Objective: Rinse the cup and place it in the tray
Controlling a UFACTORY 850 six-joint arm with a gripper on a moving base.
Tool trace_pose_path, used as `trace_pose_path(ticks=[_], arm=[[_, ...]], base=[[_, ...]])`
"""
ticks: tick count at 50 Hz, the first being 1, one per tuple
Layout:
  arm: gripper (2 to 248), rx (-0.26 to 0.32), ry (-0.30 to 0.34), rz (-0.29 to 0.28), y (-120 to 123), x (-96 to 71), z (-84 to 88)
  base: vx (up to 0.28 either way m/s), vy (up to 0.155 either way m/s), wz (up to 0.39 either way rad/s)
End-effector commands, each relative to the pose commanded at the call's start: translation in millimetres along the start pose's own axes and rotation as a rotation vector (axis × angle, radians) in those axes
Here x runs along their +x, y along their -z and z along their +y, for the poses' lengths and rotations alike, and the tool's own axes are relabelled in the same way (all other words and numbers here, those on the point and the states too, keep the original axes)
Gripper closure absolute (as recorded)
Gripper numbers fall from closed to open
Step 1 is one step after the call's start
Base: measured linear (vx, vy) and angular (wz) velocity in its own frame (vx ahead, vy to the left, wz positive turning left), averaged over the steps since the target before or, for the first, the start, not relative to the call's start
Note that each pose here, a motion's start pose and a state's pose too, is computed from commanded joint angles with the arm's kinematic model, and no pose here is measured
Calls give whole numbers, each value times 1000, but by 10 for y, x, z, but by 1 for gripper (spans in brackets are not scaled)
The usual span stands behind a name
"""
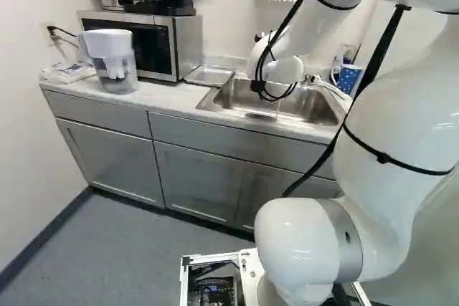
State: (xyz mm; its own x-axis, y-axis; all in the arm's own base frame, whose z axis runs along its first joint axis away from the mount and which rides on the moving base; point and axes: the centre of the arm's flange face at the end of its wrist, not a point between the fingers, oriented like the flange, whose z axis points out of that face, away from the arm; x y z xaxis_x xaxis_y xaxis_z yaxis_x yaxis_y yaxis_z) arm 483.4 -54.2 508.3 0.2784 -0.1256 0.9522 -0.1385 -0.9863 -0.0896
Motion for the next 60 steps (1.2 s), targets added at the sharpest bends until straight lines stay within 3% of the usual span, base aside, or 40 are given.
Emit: trace_pose_path(ticks=[37, 60], arm=[[125, 3, 1, 2, -2, 11, -15], [125, 62, 16, 44, -135, 261, -330]], base=[[0, 0, 0], [0, 0, 0]])
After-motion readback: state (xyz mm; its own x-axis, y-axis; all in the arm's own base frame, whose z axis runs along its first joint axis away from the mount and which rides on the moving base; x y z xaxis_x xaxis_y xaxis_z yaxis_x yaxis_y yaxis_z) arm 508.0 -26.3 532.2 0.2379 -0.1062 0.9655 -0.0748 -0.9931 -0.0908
